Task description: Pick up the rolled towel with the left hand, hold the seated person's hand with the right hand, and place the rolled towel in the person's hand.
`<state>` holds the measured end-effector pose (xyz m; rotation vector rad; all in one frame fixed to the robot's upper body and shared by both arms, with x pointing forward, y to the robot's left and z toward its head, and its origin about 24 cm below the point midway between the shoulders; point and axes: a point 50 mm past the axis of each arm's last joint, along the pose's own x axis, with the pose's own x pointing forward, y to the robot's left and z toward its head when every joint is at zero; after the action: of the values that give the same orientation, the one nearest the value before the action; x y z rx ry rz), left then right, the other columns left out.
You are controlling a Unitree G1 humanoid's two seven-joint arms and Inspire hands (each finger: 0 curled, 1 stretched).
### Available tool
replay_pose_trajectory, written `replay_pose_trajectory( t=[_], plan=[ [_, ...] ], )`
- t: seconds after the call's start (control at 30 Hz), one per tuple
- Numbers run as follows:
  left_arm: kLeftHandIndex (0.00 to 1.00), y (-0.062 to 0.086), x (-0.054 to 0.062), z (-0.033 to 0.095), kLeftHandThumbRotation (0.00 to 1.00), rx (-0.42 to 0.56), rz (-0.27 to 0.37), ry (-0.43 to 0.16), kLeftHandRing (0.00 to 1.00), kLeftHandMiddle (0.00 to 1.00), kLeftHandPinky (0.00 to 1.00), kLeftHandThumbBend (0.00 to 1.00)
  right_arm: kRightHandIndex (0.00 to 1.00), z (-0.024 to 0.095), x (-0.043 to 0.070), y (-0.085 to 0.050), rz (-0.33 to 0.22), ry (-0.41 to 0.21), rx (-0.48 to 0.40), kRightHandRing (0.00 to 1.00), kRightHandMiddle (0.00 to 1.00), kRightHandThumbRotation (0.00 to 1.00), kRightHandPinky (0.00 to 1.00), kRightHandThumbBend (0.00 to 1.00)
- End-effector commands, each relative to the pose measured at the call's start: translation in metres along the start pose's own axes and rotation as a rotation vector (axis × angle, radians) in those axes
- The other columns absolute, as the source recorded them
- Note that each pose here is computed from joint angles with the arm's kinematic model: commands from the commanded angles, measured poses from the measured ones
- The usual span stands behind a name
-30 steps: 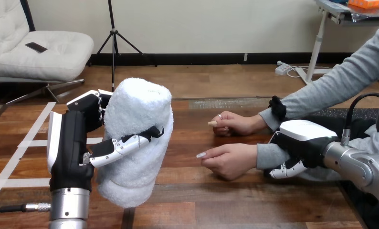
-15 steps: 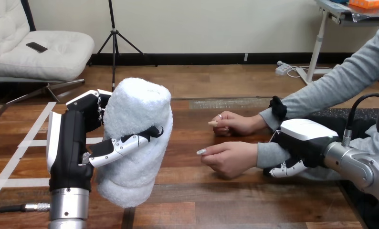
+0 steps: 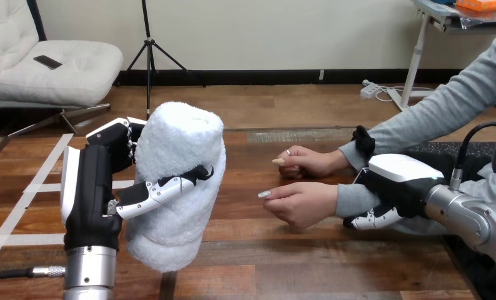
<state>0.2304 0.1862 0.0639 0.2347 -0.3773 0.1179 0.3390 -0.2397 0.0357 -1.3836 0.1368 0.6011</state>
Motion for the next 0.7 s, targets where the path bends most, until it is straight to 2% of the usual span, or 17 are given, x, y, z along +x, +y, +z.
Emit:
replay_pose_trajectory(
  t=[0.0,0.33,0.67],
  plan=[
    [0.41,0.0026,0.019,0.0183,0.0,-0.017,0.033,-0.124,0.35,0.39,0.3,0.65,0.34,0.0075,0.0039,-0.0152,-0.082,-0.039,0.041,0.29,0.34,0.38,0.24,0.48],
    [0.41,0.0019,0.0194,0.017,0.0,-0.024,0.036,-0.12,0.35,0.4,0.3,0.65,0.33,0.0084,0.0026,-0.0185,-0.115,-0.061,0.065,0.28,0.34,0.39,0.24,0.48],
    [0.41,0.0014,0.02,0.0154,0.0,-0.03,0.042,-0.117,0.35,0.4,0.31,0.66,0.33,0.0098,0.002,-0.0247,-0.139,-0.078,0.089,0.27,0.33,0.31,0.22,0.49]
  ],
)
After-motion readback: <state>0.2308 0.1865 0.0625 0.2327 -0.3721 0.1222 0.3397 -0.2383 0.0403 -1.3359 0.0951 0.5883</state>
